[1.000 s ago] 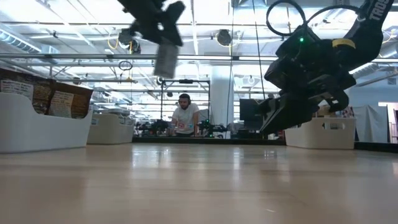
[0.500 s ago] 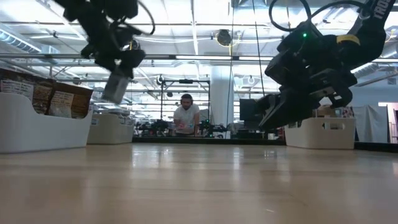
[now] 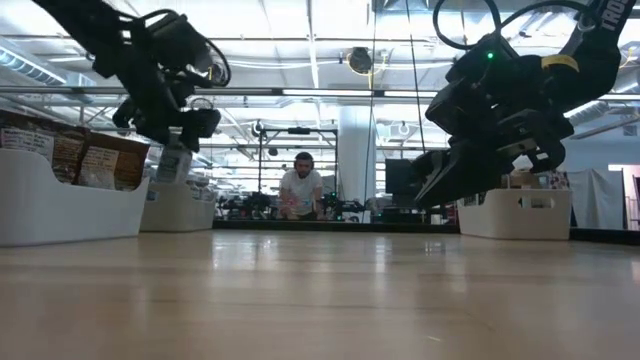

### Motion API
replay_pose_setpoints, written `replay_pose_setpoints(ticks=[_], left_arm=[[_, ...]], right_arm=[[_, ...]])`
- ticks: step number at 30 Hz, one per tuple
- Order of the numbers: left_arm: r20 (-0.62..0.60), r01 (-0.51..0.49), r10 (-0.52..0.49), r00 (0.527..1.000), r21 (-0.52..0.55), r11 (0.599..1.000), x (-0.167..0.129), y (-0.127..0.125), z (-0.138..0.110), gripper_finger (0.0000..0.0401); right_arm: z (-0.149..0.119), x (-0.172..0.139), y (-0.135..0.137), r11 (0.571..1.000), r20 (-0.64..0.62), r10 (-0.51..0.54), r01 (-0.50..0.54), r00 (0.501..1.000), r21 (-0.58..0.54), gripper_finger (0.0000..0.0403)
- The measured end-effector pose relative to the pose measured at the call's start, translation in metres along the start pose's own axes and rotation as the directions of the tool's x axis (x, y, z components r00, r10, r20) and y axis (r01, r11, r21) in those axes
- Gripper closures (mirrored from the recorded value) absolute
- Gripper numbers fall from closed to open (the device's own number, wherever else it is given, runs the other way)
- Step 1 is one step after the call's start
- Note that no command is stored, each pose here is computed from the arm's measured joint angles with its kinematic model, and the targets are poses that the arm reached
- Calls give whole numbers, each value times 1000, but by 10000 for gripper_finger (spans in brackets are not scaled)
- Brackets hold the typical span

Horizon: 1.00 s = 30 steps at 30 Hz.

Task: Sort spices by type
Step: Put the white seasoning bottle into the gray bin

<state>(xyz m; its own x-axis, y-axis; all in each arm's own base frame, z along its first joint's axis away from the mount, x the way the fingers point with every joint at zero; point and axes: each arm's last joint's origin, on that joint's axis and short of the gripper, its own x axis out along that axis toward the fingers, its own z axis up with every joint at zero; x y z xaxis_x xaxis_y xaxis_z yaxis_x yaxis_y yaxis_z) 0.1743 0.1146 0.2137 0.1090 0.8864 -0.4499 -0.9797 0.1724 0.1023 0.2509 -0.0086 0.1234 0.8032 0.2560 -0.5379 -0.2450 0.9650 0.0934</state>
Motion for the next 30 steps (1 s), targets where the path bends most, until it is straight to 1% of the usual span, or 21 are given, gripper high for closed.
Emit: replay_pose_setpoints(ticks=[5,8,14,17,19,30], left_arm=[[-17,-1,1,1000,-9,1000,8,5,-14,185],[2,13,-13,1000,-44,999,12,7,-19,185],[11,25,-24,1000,-66,998,15,9,-28,185],[-14,31,-32,999,-53,998,18,11,-37,185],[-21,35,-37,999,-68,997,18,12,-41,185],[-30,44,-46,998,-67,997,18,12,-42,185]], right_arm=[[0,0,0,1000,0,0,0,1000,-7,403],[0,0,0,1000,4,0,0,1000,-12,403],[1,0,0,1000,14,-1,2,1000,-21,403],[2,0,0,1000,17,-2,2,1000,-26,403],[2,0,0,1000,23,-2,3,1000,-28,403],[4,0,0,998,35,-3,5,999,-55,403]])
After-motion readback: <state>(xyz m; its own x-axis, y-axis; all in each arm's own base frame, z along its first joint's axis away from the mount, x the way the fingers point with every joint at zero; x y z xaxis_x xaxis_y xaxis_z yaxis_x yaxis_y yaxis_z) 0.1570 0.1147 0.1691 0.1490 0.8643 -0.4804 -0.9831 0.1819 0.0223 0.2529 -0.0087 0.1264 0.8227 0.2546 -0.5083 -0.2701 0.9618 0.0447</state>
